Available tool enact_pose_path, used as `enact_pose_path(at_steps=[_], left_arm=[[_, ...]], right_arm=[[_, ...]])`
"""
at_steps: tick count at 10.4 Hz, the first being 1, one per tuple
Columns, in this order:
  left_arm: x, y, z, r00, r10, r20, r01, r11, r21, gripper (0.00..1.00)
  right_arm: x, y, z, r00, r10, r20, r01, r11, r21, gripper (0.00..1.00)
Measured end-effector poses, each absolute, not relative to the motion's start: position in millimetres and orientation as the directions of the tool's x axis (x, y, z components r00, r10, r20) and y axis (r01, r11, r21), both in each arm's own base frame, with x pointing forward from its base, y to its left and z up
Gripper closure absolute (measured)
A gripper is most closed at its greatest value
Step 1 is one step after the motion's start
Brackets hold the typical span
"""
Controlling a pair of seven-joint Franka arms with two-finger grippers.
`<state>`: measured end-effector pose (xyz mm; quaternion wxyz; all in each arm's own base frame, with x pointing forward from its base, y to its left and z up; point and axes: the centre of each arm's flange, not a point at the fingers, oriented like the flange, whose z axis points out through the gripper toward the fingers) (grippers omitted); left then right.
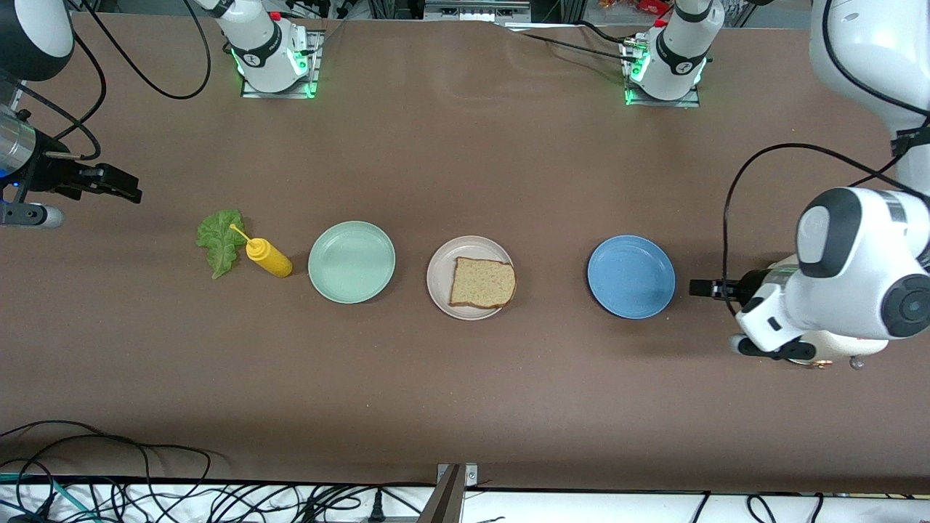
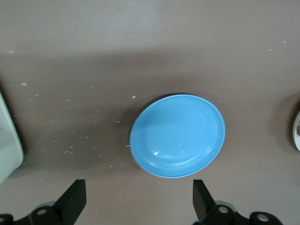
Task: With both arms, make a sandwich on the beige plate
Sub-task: 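Move the left gripper above the toaster while the right gripper nears the lettuce, then lower the right gripper onto the green lettuce leaf and grasp it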
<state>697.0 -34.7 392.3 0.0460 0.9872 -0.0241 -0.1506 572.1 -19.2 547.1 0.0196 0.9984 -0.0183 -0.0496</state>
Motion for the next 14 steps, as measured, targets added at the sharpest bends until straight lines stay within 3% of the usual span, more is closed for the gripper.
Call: enact_pose_path(at_steps=[6, 9, 12, 14], left_arm=[[679, -30, 461, 0.964, -0.064, -0.260, -0.049, -0.997, 0.064, 0.00], [672, 16, 493, 0.975, 0.002, -0.220, 0.003, -1.000, 0.003, 0.00], [662, 63, 516, 0.980, 0.064, -0.191, 0.065, -0.998, -0.002, 0.00], [659, 86, 516, 0.977, 0.092, -0.192, 0.086, -0.996, -0.037, 0.00]], right_arm=[[572, -19, 547, 0.994, -0.039, -0.103, -0.035, -0.999, 0.041, 0.00], [574, -20, 535, 0.991, -0.040, -0.124, -0.035, -0.998, 0.043, 0.00], [584, -30, 486, 0.984, -0.053, -0.169, -0.044, -0.998, 0.055, 0.00], [589, -41, 421, 0.980, -0.065, -0.188, -0.055, -0.997, 0.060, 0.00]])
